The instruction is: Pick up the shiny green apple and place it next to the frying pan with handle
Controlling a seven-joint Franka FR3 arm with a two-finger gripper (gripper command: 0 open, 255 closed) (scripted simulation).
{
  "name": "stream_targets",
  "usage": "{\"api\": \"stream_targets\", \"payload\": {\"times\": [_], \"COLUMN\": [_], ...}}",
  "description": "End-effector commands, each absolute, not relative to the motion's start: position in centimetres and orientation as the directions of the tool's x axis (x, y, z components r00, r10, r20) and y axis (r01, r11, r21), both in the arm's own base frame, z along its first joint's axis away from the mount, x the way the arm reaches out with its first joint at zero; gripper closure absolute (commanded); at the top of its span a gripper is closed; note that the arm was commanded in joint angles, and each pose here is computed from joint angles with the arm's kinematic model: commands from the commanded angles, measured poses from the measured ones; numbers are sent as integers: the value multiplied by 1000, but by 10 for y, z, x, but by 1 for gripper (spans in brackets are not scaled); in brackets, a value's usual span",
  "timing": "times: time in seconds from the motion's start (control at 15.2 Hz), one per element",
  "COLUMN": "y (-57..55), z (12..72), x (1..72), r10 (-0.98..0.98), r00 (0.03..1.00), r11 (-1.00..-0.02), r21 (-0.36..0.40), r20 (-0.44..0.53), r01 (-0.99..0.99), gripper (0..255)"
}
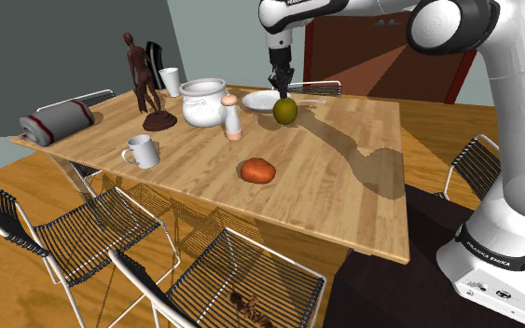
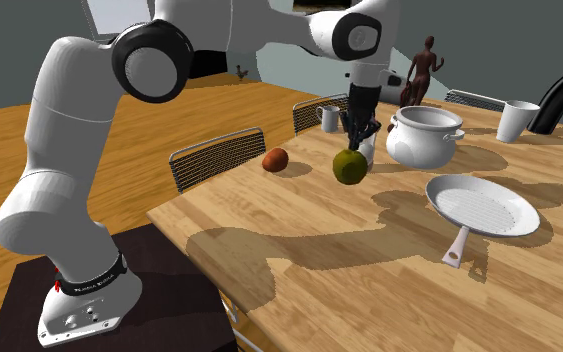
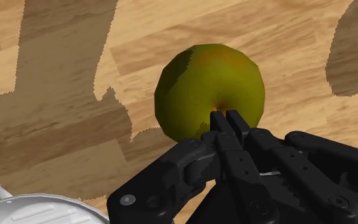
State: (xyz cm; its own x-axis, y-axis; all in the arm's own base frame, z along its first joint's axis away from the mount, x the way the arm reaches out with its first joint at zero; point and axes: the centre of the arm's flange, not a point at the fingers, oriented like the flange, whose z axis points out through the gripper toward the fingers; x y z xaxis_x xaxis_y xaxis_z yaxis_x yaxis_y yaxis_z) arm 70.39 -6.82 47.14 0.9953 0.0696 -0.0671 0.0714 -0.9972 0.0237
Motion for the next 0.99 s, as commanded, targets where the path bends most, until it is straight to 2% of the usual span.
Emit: {"api": "stream_targets", "payload": {"times": [0.0, 0.66, 0.92], "y": [-69, -69, -69], "z": [461, 409, 409], "x": [704, 704, 704], "r10": [70, 70, 70], "r00": [995, 995, 995], "r11": [-997, -997, -997], "r21": [24, 24, 24], "r20": [-66, -66, -66], "r01": [72, 72, 72], "gripper": [255, 255, 255]}}
